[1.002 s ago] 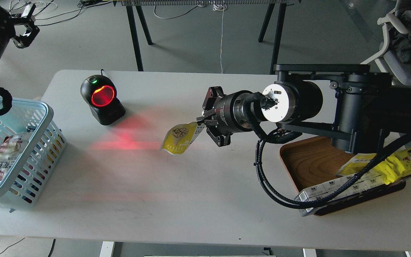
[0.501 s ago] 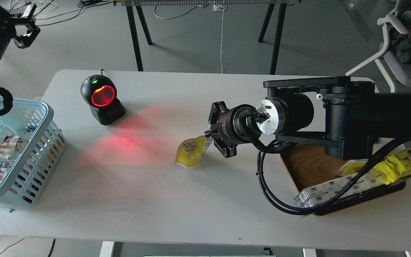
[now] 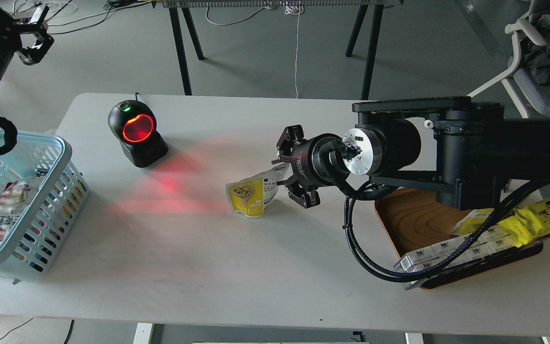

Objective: Scan snack and place in basket
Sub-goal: 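Open the right gripper, release the packet, and withdraw the right arm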

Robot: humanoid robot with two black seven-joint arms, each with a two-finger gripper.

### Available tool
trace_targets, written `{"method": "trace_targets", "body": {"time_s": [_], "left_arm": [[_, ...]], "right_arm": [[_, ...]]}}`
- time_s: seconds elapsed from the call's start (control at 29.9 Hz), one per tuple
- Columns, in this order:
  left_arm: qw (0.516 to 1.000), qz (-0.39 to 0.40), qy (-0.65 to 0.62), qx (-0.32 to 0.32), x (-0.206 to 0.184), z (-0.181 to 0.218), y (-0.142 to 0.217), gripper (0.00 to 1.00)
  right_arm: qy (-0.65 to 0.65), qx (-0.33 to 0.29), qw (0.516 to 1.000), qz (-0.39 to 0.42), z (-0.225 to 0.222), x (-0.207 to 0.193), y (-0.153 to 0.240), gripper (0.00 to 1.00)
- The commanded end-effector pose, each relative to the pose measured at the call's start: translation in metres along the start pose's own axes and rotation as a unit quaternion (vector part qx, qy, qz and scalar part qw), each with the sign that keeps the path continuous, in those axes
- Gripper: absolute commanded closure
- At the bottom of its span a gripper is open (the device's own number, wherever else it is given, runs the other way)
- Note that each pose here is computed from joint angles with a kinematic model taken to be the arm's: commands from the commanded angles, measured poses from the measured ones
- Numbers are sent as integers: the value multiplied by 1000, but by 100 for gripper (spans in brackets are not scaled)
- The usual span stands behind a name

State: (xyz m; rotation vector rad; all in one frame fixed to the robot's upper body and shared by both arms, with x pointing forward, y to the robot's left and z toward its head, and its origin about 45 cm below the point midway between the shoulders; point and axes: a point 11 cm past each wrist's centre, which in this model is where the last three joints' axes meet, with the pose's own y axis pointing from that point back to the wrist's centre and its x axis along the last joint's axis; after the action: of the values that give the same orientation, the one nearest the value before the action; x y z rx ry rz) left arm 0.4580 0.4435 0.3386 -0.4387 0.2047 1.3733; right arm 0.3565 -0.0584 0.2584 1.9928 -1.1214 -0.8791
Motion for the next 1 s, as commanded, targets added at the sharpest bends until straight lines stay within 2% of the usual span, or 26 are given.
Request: {"method": "trace_targets", "body": {"time_s": [0.0,0.13,0.37,0.6,0.67,0.83,0.97], "left_arm": [[1000,0,-1,1,0,0,0,0],[1000,0,-4,0,0,2,0,0],[1000,8,-10,-9,6,13,-2,0],[998,5,-39,-41,5,59,-9,0],[998,-6,-51,-47,0,70,-11,0],[989,-43,-132,-59,-12,125,-2,0],[970,-89,-222,-52,-42,161,10,0]], "right_arm": [[8,8,1000,1,-4,0,2,0],[23,26,999,6,-12,4,7,0],[12,106,994,15,-55,27,41,0],[-24,221,972,75,-97,103,96,0],[-62,266,958,91,-109,133,116,0],[-171,335,919,121,-112,202,135,0],[-209,382,898,59,-104,244,137,0]]}}
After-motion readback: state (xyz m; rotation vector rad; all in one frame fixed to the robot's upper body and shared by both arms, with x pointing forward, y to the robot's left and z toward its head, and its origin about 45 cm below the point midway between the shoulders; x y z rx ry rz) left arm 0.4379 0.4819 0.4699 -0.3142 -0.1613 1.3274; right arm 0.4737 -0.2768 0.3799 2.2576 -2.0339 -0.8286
